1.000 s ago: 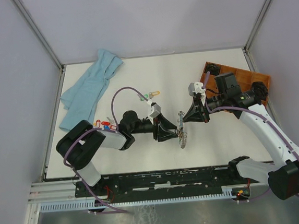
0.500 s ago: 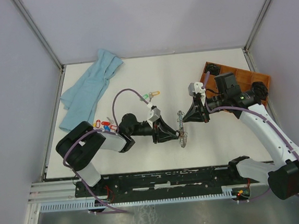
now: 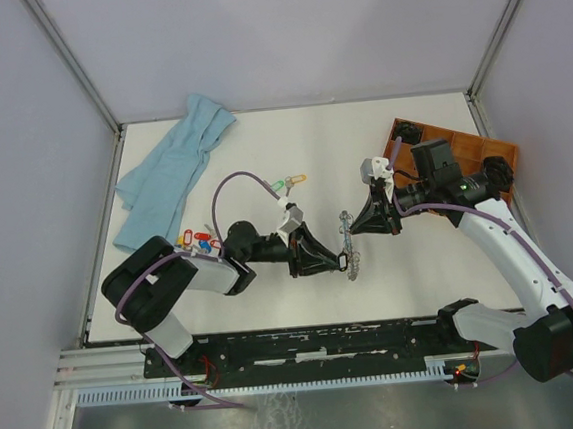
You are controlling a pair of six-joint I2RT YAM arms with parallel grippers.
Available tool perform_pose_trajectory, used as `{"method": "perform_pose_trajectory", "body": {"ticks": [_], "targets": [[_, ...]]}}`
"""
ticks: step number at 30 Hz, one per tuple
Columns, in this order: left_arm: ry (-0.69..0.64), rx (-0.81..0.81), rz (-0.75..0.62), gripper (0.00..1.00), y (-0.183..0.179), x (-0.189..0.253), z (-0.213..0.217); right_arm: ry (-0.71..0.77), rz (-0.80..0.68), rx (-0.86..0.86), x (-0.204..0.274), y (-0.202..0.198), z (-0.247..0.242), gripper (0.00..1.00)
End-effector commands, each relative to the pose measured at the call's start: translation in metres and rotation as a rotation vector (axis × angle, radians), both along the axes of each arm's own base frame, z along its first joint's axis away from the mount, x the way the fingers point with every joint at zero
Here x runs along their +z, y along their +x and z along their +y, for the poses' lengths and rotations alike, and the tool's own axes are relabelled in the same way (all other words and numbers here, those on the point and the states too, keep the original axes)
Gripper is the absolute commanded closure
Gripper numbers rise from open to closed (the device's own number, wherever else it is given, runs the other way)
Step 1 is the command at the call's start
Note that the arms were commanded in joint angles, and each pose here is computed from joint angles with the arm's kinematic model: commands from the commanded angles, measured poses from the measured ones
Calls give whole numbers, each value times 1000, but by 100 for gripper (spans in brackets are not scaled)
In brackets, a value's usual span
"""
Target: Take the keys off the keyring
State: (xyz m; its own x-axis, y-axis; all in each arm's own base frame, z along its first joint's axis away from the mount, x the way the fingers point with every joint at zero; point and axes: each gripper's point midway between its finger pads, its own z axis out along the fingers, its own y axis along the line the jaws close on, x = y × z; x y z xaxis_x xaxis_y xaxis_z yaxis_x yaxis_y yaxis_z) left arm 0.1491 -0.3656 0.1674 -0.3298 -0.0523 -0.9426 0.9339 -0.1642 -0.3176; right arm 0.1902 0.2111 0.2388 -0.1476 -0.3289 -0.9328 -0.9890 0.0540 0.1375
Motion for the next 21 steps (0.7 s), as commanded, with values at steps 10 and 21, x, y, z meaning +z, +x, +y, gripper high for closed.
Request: {"method": "perform_pose_trajectory", "body": {"ticks": [10,21], "targets": [[12,49,45,59,5,2,-12,60,-66,48,25,0,7,93],[3,68,76,64,0,7,-14,60,-65,48,24,0,7,92]]}}
